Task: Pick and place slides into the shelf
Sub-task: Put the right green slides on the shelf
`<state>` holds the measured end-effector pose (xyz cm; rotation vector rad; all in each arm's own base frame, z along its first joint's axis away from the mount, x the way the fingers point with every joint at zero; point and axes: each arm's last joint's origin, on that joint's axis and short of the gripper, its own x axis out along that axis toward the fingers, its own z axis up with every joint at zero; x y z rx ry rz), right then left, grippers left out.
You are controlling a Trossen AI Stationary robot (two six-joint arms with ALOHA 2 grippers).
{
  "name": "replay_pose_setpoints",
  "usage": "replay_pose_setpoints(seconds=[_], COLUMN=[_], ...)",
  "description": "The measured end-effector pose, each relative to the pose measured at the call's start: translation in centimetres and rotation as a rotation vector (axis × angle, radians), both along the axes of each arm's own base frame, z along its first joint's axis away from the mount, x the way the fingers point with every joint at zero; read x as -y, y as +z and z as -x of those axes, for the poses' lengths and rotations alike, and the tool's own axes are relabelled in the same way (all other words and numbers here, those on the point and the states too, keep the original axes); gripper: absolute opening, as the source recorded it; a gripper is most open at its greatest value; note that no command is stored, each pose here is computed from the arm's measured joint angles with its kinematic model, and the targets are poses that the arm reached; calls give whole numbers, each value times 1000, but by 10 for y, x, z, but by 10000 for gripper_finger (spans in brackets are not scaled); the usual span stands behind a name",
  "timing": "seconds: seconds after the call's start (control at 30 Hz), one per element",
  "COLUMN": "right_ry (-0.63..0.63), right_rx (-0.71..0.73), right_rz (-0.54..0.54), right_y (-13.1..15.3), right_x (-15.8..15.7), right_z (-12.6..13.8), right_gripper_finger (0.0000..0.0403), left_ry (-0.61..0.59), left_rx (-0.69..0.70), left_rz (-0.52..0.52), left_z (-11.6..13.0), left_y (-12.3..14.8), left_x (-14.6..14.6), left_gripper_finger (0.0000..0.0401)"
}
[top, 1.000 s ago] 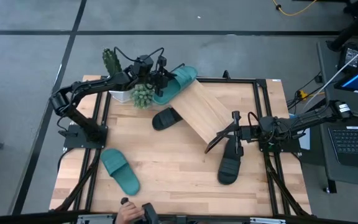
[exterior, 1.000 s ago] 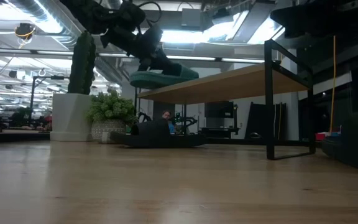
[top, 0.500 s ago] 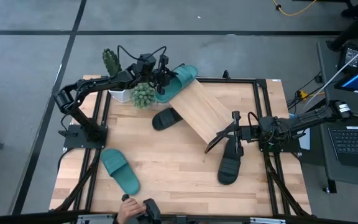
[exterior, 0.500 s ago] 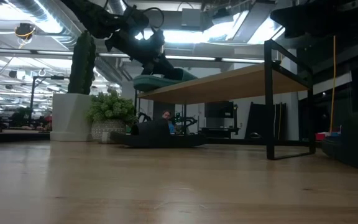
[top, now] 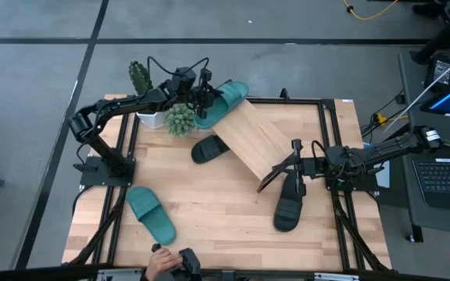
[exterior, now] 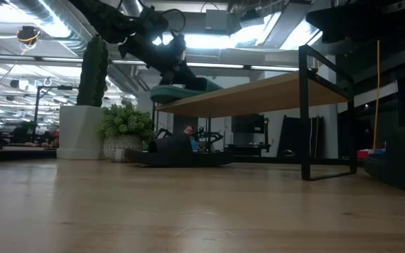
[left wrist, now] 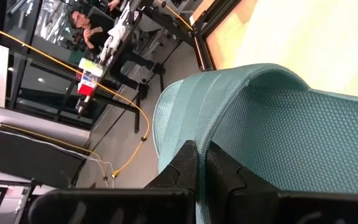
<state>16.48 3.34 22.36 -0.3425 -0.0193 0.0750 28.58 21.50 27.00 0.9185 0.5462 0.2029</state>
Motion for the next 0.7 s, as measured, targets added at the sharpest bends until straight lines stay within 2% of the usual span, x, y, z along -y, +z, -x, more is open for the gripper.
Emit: replay_pose_setpoints(seconds=[0.23, 0.47, 0.7], right_ry=[0, 0, 0], right_rx=[-1, -5, -6], right_rz=[-1, -1, -1], right_y=[0, 0, -1], right_x=[0, 0, 0], right_z=[0, 0, 0], right_gripper_finger=[19, 19, 19], left_ry=[6, 74, 82], left_rx=[1, 25, 24], left_rz=[10, 59, 57], left_z=[0, 1, 1], left_y=[0, 0, 0], left_x=[0, -1, -1], left_gripper_finger=[3, 43, 54])
